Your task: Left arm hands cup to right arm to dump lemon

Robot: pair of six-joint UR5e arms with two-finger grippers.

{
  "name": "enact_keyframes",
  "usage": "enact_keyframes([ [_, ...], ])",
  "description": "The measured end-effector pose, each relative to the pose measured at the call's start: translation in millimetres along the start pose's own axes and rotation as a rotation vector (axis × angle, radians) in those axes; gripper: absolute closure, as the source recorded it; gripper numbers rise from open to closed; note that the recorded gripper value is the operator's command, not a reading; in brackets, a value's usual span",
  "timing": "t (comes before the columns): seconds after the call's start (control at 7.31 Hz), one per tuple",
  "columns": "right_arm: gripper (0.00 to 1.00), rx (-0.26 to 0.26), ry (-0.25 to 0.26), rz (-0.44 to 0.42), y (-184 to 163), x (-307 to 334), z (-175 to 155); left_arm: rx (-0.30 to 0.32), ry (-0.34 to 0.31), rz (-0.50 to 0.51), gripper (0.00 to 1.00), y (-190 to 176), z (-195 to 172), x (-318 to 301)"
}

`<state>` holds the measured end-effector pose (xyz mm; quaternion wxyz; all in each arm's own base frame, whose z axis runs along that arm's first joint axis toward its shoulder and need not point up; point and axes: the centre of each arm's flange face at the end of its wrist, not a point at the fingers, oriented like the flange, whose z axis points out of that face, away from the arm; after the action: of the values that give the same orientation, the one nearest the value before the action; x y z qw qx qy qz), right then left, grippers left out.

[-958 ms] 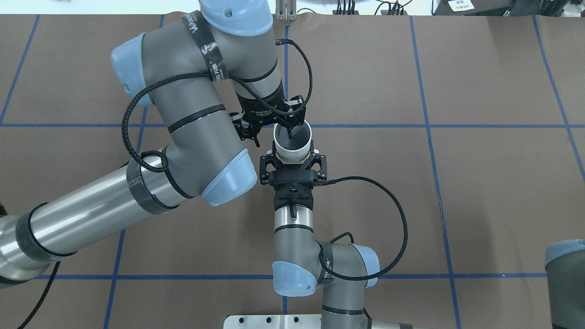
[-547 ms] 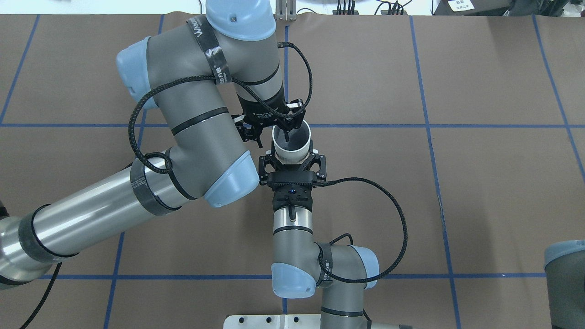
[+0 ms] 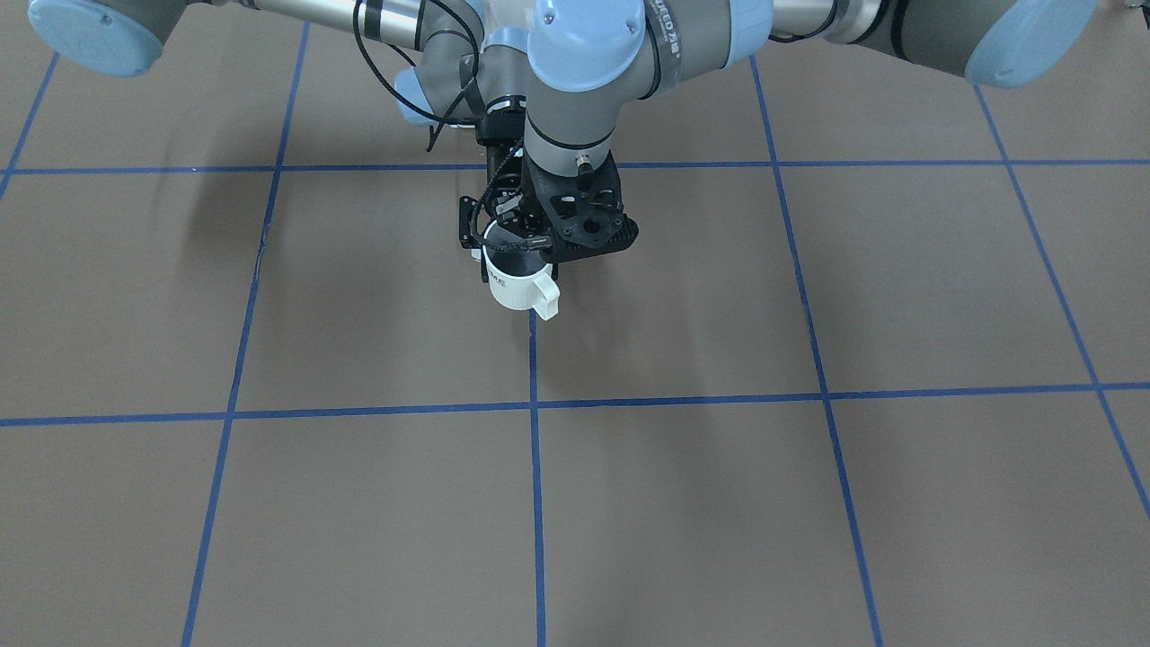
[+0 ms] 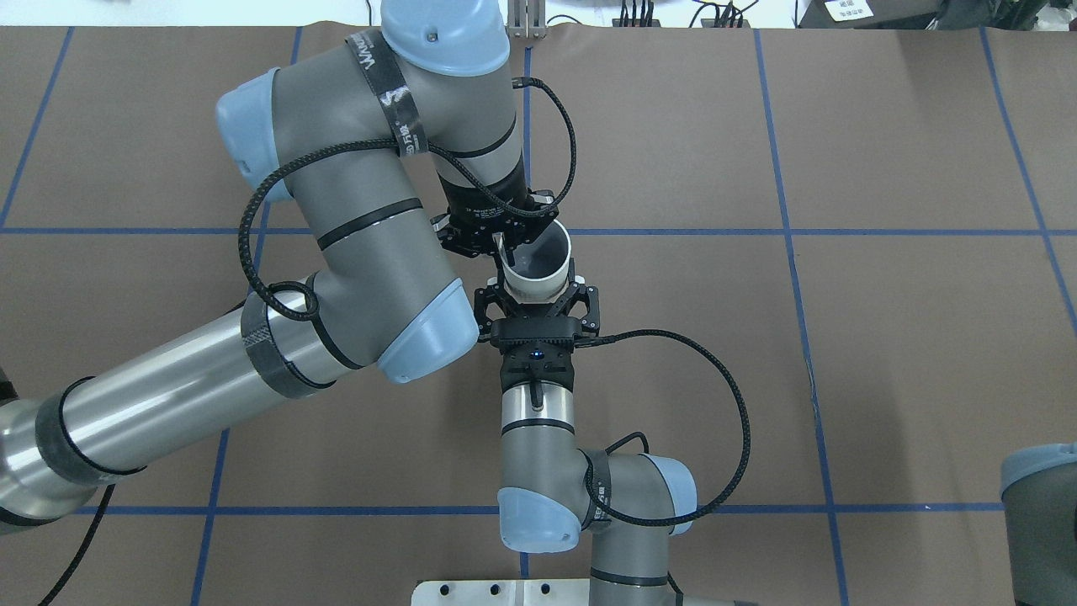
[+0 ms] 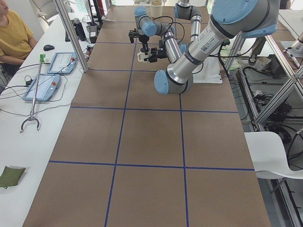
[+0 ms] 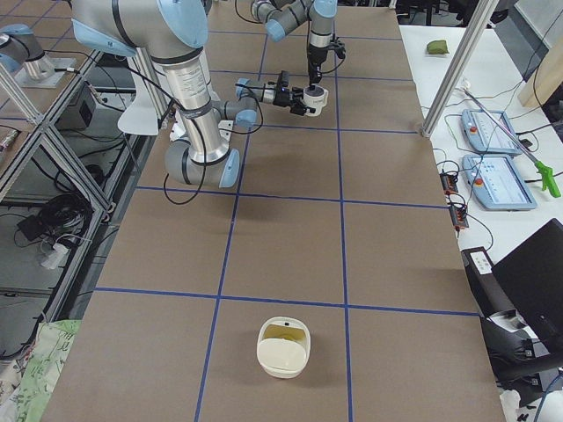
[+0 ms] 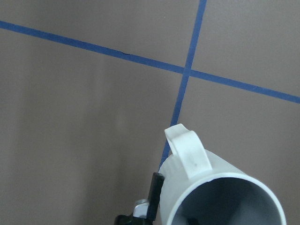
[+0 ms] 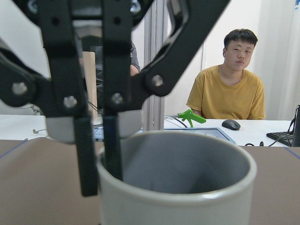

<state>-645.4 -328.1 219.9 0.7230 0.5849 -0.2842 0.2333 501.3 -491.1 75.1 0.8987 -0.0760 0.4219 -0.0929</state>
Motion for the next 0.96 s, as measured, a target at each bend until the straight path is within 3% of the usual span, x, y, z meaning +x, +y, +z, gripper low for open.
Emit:
enact_keyframes([
  [0.55,0.00,-0.030,-0.024,-0.024,17.1,2.6,-18.6,0.007,0.016,0.004,1.00,0.0,-10.3,3.0],
  [0.82,0.00,-0.055,-0.031,-0.044,33.0,11.8,-23.2,0.046,0.064,-0.002,1.00,-15.0,-51.1,3.5],
  [0.96,0.00,-0.094,-0.039,-0.042,34.1,16.7,-17.5,0.082,0.098,-0.003,1.00,-25.7,-80.7,-6.6],
])
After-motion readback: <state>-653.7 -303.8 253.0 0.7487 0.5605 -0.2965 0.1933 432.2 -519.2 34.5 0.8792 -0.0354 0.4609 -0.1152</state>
